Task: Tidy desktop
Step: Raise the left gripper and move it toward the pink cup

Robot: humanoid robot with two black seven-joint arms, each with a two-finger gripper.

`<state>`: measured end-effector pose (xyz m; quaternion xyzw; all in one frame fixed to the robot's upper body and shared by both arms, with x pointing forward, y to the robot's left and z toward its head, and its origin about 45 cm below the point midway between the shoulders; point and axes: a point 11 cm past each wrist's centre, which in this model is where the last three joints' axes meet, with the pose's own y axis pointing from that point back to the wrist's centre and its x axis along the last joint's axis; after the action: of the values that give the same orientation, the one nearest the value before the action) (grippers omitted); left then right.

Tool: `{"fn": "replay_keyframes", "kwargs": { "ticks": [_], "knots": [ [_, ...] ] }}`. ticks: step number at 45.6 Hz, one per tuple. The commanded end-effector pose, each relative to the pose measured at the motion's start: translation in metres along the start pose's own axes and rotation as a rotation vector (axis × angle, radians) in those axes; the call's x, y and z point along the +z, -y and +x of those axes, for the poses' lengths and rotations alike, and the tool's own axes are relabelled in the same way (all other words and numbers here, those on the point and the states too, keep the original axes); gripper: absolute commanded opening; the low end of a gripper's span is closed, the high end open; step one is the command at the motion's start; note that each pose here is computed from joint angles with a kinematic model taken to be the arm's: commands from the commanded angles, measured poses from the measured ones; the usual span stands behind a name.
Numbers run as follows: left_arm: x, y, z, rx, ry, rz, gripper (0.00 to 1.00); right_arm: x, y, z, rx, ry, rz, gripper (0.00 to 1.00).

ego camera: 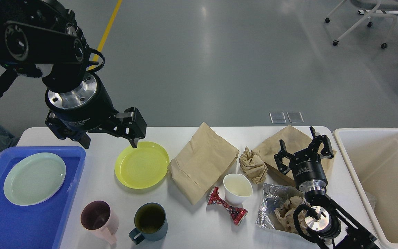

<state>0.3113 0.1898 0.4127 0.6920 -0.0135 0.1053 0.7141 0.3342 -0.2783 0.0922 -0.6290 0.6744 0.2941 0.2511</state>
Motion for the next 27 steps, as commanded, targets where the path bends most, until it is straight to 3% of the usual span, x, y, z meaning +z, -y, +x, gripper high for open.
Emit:
{"fn": "replay_keyframes", "kwargs": {
  "ticks": [1, 11, 27],
  "knots": [
    [0.001, 0.002, -0.002, -0.018, 0.001, 0.002, 0.99, 0.0, 0.0, 0.0, -0.001, 0.0, 0.0, 1.0],
    [-0.002, 0.003, 0.006, 0.041, -0.01, 0.002, 0.99, 0.0, 0.0, 0.0, -0.002, 0.001, 0.0, 1.0],
    [-0.011, 0.028, -0.007, -0.089, -0.025, 0.036, 0.99, 0.0, 0.0, 0.0, -0.002, 0.001, 0.0, 1.0]
  ]
}}
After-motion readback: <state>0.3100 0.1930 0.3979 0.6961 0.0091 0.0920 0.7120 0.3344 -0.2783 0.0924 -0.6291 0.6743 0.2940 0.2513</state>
